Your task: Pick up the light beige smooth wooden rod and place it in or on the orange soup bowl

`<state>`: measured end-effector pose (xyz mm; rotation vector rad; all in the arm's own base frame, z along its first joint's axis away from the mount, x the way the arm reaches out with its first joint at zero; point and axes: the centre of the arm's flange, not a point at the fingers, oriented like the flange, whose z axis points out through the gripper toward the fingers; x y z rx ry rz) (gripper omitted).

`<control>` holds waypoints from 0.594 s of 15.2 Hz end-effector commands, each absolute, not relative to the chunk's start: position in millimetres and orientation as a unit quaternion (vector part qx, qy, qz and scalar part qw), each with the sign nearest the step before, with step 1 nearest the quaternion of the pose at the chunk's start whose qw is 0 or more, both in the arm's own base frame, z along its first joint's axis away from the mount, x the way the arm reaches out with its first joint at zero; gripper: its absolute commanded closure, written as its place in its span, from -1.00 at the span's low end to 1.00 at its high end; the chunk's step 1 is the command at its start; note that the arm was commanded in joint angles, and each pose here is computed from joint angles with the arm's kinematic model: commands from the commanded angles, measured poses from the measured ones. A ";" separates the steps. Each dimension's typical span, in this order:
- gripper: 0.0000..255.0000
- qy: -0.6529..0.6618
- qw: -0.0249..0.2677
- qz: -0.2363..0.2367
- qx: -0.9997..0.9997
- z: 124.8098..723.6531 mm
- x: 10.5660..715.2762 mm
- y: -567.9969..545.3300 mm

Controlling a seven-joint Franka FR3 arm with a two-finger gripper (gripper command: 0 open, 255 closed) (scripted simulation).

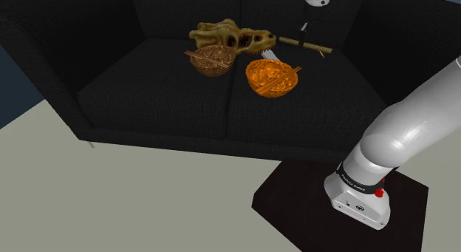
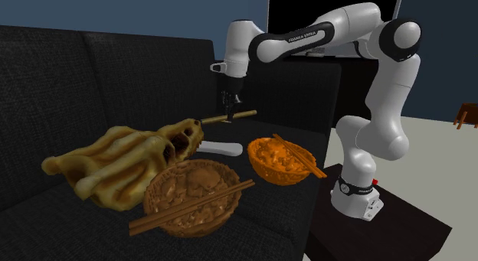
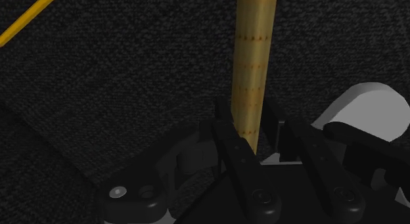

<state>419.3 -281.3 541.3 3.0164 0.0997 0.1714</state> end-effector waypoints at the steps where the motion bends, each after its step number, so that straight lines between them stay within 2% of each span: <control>1: 1.00 0.033 0.059 0.057 0.996 551.6 418.6 -281.6; 9: 1.00 0.033 0.059 0.057 0.996 593.8 418.6 -281.6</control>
